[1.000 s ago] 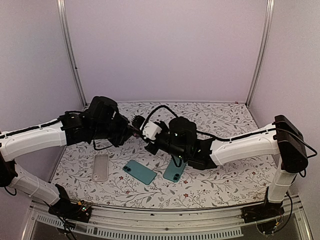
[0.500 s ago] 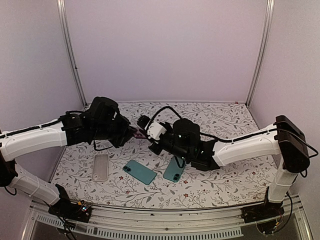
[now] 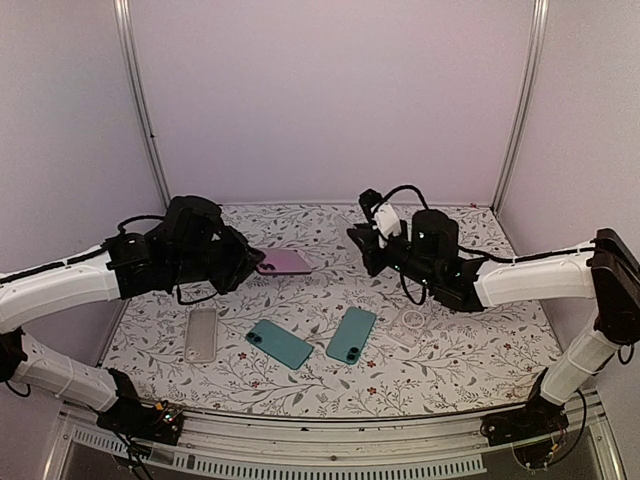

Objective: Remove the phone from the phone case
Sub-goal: Place the phone case at the center of the board.

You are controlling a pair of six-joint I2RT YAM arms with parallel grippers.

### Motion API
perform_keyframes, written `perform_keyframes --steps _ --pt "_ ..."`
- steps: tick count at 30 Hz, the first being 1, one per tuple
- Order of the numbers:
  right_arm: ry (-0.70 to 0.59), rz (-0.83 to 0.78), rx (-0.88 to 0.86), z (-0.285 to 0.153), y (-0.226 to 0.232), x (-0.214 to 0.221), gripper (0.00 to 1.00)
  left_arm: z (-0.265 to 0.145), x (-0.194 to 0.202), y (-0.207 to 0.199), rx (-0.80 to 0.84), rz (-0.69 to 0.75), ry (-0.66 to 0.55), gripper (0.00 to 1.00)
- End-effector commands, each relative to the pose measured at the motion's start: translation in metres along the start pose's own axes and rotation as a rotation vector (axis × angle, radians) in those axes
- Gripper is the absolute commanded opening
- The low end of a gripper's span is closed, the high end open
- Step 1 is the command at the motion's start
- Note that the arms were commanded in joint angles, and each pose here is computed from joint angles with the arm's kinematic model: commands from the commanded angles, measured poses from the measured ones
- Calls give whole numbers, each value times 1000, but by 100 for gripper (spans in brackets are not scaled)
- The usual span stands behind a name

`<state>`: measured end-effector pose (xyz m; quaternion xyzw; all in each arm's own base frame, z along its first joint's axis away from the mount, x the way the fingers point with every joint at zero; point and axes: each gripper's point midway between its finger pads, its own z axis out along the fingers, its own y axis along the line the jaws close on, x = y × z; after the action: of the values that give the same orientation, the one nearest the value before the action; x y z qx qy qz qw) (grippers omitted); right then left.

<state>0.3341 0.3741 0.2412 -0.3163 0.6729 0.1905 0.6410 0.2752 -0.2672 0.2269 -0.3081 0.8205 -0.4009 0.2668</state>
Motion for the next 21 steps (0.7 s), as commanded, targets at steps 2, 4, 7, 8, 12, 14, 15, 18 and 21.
perform_keyframes --steps 2,4,7,8,12,14,15,18,21 --pt "-4 277 -53 -23 -47 5 0 -11 -21 -24 68 364 -137 0" --pt "22 343 -61 -28 -62 15 0 -14 -28 -35 74 578 -191 0" --pt "96 445 -81 -35 -82 31 0 -14 -48 -33 -41 821 -304 0" --pt "119 479 -103 -38 -87 37 0 -13 -54 -29 -89 894 -338 0" --pt "212 683 -225 -56 -98 59 0 -5 -71 -15 -239 1180 -440 0" --pt "278 758 -236 -63 -103 76 0 1 -72 -10 -279 1302 -453 0" --pt "310 786 -224 -67 -107 85 0 5 -71 -9 -290 1356 -455 0" --pt "356 819 -209 -74 -112 105 0 22 -64 -2 -318 1549 -428 0" --pt "365 840 -247 -70 -113 109 0 43 -67 5 -369 1643 -415 0"
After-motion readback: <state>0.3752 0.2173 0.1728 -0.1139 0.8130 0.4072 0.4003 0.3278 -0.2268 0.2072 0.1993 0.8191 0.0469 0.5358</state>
